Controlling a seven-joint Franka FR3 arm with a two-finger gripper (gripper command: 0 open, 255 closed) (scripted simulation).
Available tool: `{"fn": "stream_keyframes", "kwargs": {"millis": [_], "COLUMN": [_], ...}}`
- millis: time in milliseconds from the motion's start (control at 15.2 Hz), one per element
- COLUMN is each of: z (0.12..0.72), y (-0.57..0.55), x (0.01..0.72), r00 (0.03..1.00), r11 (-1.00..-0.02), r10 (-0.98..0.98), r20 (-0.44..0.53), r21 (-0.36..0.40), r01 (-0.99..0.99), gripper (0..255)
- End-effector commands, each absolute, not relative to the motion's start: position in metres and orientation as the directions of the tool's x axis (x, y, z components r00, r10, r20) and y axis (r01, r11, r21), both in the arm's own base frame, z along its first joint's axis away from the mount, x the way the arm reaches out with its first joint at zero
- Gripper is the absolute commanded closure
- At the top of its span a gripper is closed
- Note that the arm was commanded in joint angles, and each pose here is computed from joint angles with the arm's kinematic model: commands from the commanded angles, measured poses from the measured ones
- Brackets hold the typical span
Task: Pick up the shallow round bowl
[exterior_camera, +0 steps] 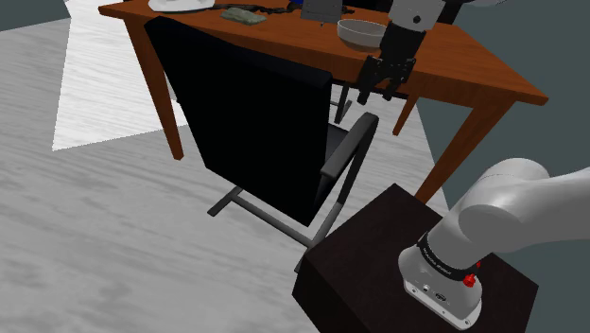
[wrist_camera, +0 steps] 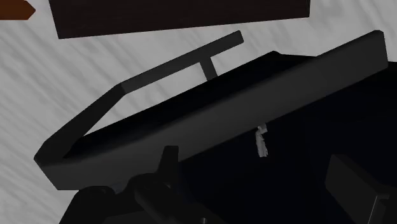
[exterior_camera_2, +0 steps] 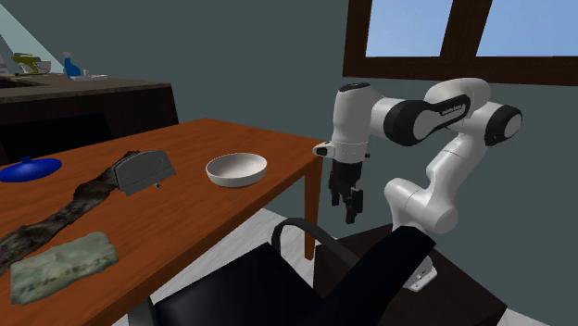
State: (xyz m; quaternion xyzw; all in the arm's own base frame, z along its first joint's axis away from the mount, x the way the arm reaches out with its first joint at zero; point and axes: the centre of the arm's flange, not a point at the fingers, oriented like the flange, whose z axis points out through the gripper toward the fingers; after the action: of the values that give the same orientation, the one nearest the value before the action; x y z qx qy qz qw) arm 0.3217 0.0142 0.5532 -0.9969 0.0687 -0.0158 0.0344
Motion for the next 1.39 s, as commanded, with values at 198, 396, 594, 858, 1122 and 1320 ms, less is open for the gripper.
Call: {"fn": "stream_keyframes", "kwargs": {"millis": [198, 396, 594, 858, 1122, 1320], "z": [0.568, 0.583, 0.598, 0.618, 0.638, 0.653], "y": [-0.004, -0.022, -0.040, -0.063, -0.084, -0.100], "x": [0.353, 0.384, 0.416, 0.459, 0.502, 0.534], "r00": [0.991, 0.992, 0.993, 0.994, 0.995, 0.996], "r11": [-0.990, -0.992, -0.993, -0.994, -0.994, -0.994], "r10": [-0.131, -0.123, -0.116, -0.107, -0.097, -0.090], "r20": [0.022, 0.017, 0.011, 0.004, -0.003, -0.009], "r21": [-0.051, -0.031, -0.011, 0.015, 0.041, 0.061], "r01": [-0.129, -0.123, -0.116, -0.107, -0.097, -0.090], "gripper": [0, 0, 0, 0, 0, 0]}}
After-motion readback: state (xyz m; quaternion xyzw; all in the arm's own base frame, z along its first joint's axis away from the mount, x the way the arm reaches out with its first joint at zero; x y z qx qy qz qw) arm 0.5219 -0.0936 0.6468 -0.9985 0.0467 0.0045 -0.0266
